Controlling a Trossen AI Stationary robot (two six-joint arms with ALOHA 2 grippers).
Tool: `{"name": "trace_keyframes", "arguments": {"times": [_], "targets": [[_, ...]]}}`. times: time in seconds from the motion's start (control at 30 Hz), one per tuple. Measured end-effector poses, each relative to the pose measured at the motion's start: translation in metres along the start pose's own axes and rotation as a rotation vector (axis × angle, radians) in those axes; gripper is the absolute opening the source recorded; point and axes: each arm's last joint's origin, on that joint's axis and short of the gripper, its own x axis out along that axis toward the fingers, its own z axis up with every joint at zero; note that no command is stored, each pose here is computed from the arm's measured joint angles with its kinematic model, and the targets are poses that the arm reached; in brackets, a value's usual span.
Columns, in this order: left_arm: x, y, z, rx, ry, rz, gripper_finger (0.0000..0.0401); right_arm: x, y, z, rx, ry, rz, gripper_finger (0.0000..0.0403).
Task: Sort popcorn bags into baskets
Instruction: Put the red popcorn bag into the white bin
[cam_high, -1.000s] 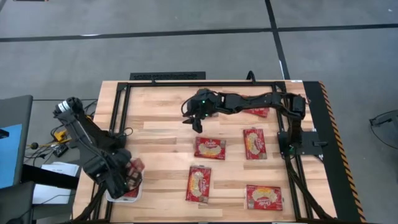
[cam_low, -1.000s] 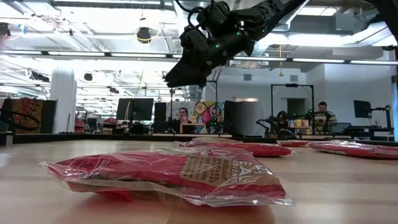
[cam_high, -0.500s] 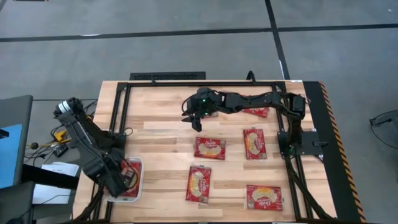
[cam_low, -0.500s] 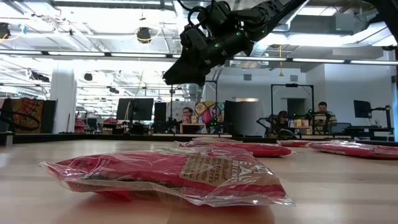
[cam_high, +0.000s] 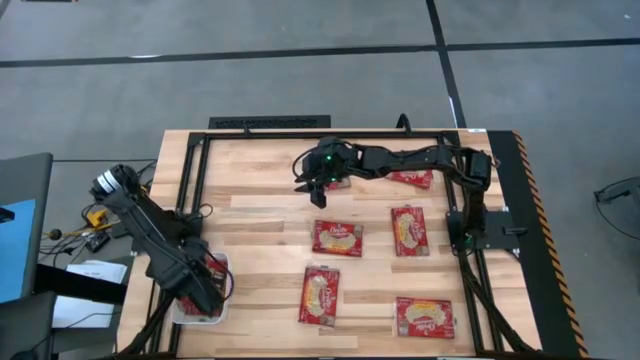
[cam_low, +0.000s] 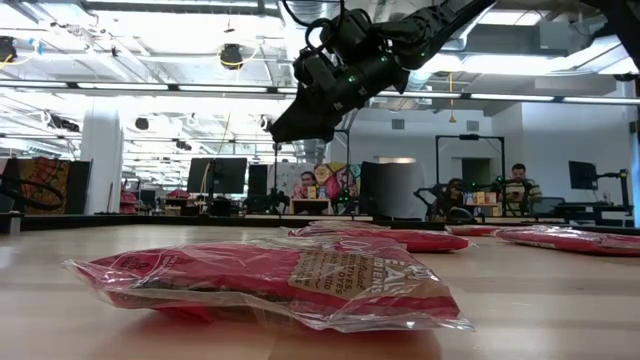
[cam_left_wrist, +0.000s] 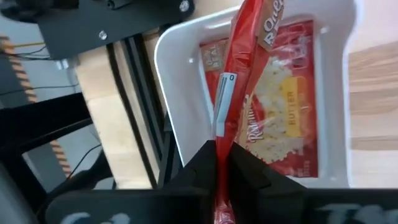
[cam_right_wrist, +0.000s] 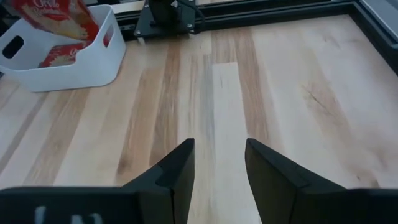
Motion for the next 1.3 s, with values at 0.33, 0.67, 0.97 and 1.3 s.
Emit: {"name": "trace_keyframes", "arguments": {"times": [0.33, 0.67, 0.97, 1.3], "targets": [[0.021, -0.013, -0.022, -0.013, 0.035, 0.186, 0.0024, -0.001, -0.002, 0.000, -0.013, -0.001, -0.004, 0.0166], [0.016, -0.011, -0.023, 0.011, 0.046, 0.185, 0.0024, -0.001, -0.002, 0.000, -0.012, -0.001, -0.004, 0.0163], [-0.008, -0.005, -0.020, 0.058, 0.037, 0.041, 0.0024, -0.002, -0.004, -0.002, -0.001, 0.020, -0.008, 0.0174], [-0.035, -0.010, 0.020, 0.222, -0.638, -0.430, 0.0024, -0.046, -0.013, -0.019, 0.037, 0.252, -0.165, 0.0171]]}}
